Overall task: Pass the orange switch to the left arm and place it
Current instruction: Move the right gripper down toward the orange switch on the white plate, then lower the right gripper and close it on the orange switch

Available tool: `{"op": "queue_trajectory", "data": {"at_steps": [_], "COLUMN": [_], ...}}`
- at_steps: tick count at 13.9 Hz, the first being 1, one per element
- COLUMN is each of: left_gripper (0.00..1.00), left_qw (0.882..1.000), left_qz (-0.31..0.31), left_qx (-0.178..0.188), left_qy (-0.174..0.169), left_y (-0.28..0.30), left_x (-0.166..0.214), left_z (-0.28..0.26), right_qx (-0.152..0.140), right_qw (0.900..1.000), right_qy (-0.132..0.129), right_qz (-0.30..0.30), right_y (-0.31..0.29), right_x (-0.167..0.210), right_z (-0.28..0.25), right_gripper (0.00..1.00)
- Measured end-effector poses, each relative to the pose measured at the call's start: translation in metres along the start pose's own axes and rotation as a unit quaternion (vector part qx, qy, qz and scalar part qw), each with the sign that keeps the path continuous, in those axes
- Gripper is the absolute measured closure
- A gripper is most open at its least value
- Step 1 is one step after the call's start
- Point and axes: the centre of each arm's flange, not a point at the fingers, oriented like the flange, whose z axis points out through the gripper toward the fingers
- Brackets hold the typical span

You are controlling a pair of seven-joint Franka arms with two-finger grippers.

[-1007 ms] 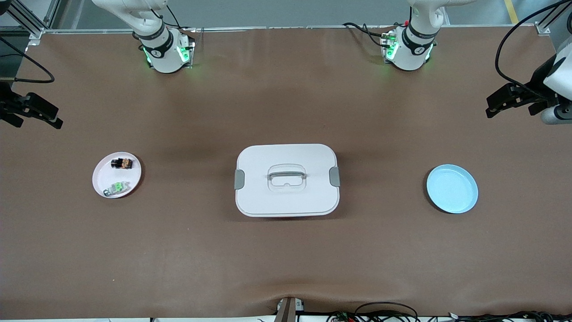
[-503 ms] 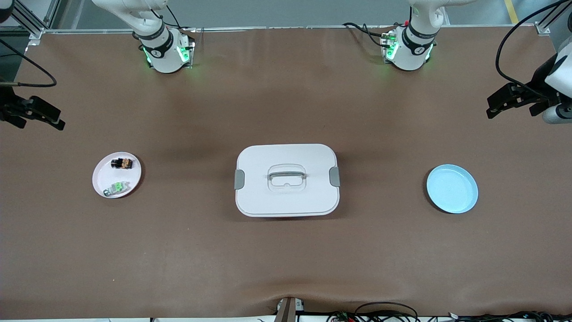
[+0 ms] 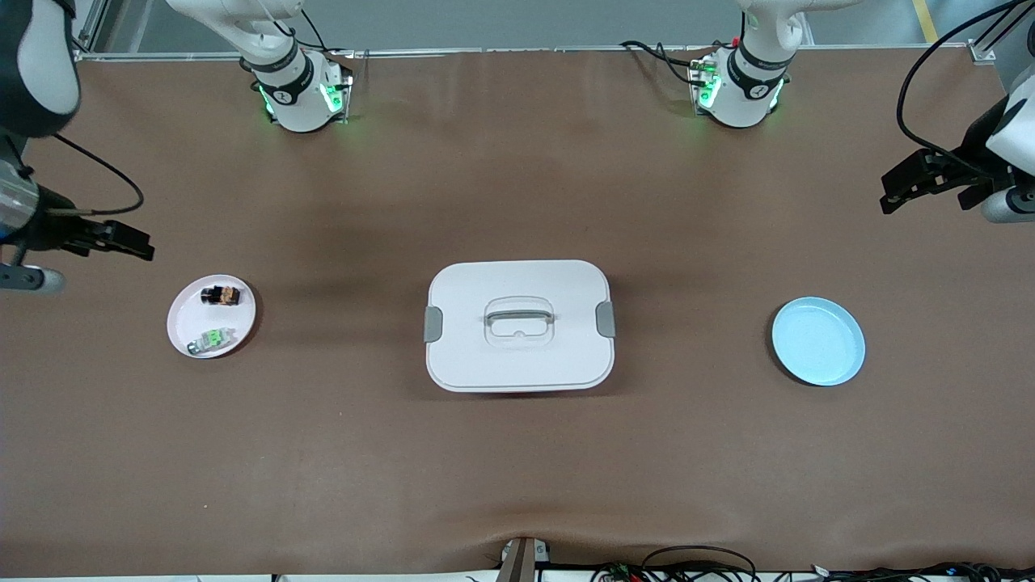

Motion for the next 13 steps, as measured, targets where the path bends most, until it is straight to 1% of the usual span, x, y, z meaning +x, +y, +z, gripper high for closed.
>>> {"op": "queue_trajectory", "data": {"at_steps": [2, 4, 5, 7, 8, 10, 12, 13], "left_gripper": [0.00, 0.00, 0.00, 0.00, 0.00, 0.00, 0.00, 0.00], "left_qw": [1.000, 1.000, 1.000, 1.000, 1.000, 1.000, 1.000, 1.000], "left_qz": [0.000, 0.000, 0.000, 0.000, 0.000, 0.000, 0.000, 0.000], "left_qx": [0.000, 0.000, 0.000, 0.000, 0.000, 0.000, 0.000, 0.000], "left_qy": [0.000, 0.000, -0.001, -0.002, -0.002, -0.003, -0.005, -0.005], "left_y": [0.000, 0.000, 0.000, 0.000, 0.000, 0.000, 0.000, 0.000], "left_x": [0.000, 0.000, 0.000, 0.001, 0.001, 0.001, 0.001, 0.001], "left_z": [0.000, 0.000, 0.001, 0.002, 0.002, 0.003, 0.005, 0.005], "right_qx": [-0.006, -0.031, -0.039, -0.043, -0.042, -0.039, -0.034, -0.033], "right_qw": [1.000, 0.999, 0.999, 0.998, 0.998, 0.999, 0.999, 0.999], "right_qy": [-0.006, -0.021, -0.031, -0.039, -0.035, -0.014, 0.005, 0.007], "right_qz": [-0.002, -0.012, -0.015, -0.016, -0.013, -0.013, -0.019, -0.021], "right_y": [0.000, 0.004, 0.005, 0.009, 0.014, 0.025, 0.034, 0.035], "right_x": [0.003, -0.001, -0.002, 0.001, 0.005, 0.010, 0.008, 0.005], "right_z": [0.044, 0.085, 0.101, 0.124, 0.133, 0.160, 0.197, 0.213], "right_gripper": [0.00, 0.00, 0.00, 0.00, 0.00, 0.00, 0.00, 0.00]}}
